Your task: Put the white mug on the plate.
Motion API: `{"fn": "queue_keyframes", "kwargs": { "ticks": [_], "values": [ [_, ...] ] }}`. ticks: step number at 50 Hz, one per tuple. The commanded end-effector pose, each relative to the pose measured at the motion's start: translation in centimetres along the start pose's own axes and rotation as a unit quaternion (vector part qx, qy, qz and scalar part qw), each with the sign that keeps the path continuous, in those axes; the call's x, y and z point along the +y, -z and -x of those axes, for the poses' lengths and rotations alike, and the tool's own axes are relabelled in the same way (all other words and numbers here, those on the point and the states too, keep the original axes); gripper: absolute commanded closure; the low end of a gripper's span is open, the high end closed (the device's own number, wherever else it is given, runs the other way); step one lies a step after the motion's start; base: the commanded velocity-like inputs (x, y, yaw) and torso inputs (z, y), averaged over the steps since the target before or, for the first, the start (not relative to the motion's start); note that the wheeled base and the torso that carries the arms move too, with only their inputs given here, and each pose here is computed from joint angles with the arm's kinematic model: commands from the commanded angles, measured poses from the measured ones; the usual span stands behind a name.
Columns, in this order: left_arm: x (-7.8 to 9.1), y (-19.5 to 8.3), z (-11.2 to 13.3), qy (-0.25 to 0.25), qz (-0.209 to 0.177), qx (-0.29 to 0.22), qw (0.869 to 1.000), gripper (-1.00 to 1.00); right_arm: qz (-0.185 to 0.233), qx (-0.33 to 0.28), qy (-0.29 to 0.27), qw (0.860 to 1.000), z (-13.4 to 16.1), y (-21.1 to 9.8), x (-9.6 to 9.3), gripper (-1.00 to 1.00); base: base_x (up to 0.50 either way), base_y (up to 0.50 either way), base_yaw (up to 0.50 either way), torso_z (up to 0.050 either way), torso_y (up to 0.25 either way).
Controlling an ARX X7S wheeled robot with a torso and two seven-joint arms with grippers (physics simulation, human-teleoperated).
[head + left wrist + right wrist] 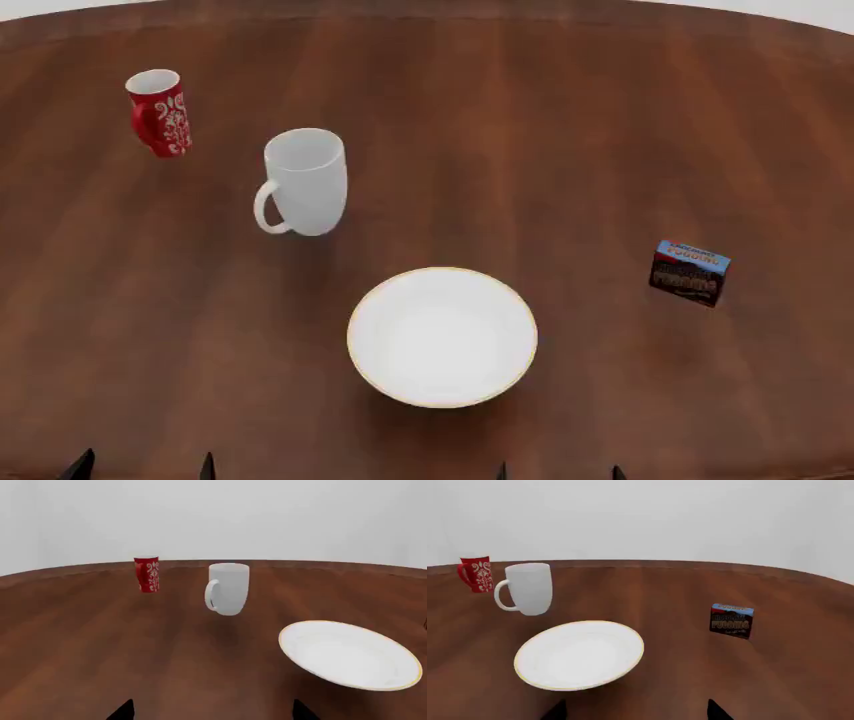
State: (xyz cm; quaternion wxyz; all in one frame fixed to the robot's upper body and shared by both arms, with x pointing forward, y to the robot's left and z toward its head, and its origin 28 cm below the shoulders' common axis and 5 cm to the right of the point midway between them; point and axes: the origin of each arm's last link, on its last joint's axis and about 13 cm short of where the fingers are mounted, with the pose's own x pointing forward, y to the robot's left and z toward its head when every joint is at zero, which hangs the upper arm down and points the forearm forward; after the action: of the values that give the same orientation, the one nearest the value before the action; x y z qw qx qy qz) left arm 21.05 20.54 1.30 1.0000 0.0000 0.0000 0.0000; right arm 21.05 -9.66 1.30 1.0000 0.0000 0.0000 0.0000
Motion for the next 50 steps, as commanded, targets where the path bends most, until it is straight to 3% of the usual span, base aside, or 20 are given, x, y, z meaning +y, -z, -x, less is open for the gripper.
{"fn": "queue_keyframes", "kwargs": {
  "ticks": [1,26,50],
  "values": [
    [0.0,0.0,0.0,0.0,0.0,0.0,1.0,-1.0,0.0,0.0,0.0,1.0,0.0,0.0,0.0,-1.0,0.0,0.0,0.0,0.0,0.0],
    [-0.2,-0.1,0.2,0.004,-0.005,0.002,1.0,-1.0,-0.005,-0.005,0.012,1.0,0.8,0.0,-0.5,-1.0,0.0,0.0,0.0,0.0,0.0],
    [-0.2,-0.4,0.4,0.0,0.0,-0.009,1.0,-1.0,-0.002,-0.004,0.014,1.0,1.2,0.1,-0.6,-1.0,0.0,0.0,0.0,0.049,0.03]
  ]
}}
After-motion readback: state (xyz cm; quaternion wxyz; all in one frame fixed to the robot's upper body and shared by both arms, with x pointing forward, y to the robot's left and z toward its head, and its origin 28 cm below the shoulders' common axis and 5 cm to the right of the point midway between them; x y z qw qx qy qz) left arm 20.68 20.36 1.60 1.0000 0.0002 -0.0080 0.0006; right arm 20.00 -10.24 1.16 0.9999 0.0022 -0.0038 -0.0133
